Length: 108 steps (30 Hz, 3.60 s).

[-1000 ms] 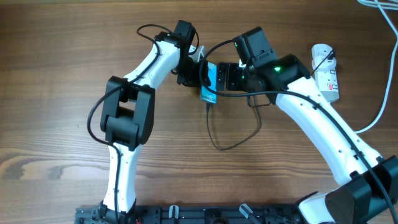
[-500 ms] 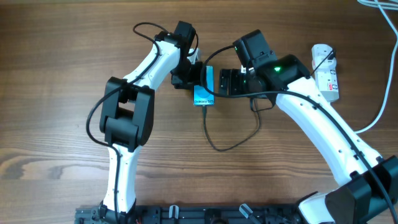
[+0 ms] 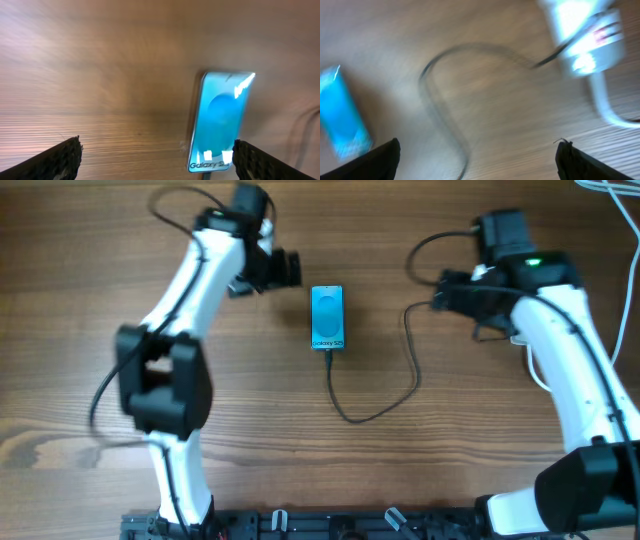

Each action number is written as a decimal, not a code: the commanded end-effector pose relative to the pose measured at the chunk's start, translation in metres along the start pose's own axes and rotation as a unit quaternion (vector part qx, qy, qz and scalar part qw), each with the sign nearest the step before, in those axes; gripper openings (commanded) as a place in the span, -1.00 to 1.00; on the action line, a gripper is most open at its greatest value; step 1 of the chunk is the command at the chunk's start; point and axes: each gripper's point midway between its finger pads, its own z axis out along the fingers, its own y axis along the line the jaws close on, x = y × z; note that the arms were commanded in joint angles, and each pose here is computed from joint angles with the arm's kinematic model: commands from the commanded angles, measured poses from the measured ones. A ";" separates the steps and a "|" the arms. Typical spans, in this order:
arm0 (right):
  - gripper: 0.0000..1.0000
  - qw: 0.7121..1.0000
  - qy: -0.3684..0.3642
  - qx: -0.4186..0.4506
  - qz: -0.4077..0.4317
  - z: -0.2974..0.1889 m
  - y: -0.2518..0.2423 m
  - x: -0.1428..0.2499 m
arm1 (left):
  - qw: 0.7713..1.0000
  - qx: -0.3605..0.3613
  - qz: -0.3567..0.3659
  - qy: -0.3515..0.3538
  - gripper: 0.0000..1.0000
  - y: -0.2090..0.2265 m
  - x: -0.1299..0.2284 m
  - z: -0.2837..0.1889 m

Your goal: Plug charger to phone and switch on socket

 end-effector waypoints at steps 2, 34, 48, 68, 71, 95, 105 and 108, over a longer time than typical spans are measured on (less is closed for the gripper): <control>1.00 0.985 -0.081 0.102 0.113 -0.001 -0.090 -0.053 | 0.994 -0.034 -0.011 -0.099 1.00 0.016 -0.031 -0.068; 0.99 0.970 -0.010 -0.026 0.242 0.155 -0.183 -0.080 | 0.996 -0.040 -0.015 -0.083 1.00 0.021 -0.024 -0.065; 1.00 0.972 0.031 -0.041 0.230 0.181 -0.162 -0.064 | 0.996 -0.040 -0.015 -0.083 1.00 0.021 -0.024 -0.065; 1.00 0.968 0.017 -0.031 0.250 0.182 -0.165 -0.070 | 0.996 -0.040 -0.015 -0.083 1.00 0.021 -0.024 -0.065; 1.00 0.967 0.023 -0.030 0.250 0.182 -0.165 -0.067 | 0.996 -0.040 -0.015 -0.083 1.00 0.021 -0.024 -0.065; 0.99 0.972 0.058 -0.037 0.227 0.178 -0.154 -0.051 | 0.996 -0.040 -0.015 -0.083 1.00 0.021 -0.024 -0.065; 0.99 0.949 0.051 0.056 0.306 0.067 -0.193 -0.028 | 0.996 -0.040 -0.015 -0.083 1.00 0.021 -0.024 -0.065; 1.00 0.951 0.050 0.054 0.301 0.027 -0.184 -0.015 | 0.996 -0.040 -0.015 -0.083 1.00 0.021 -0.024 -0.065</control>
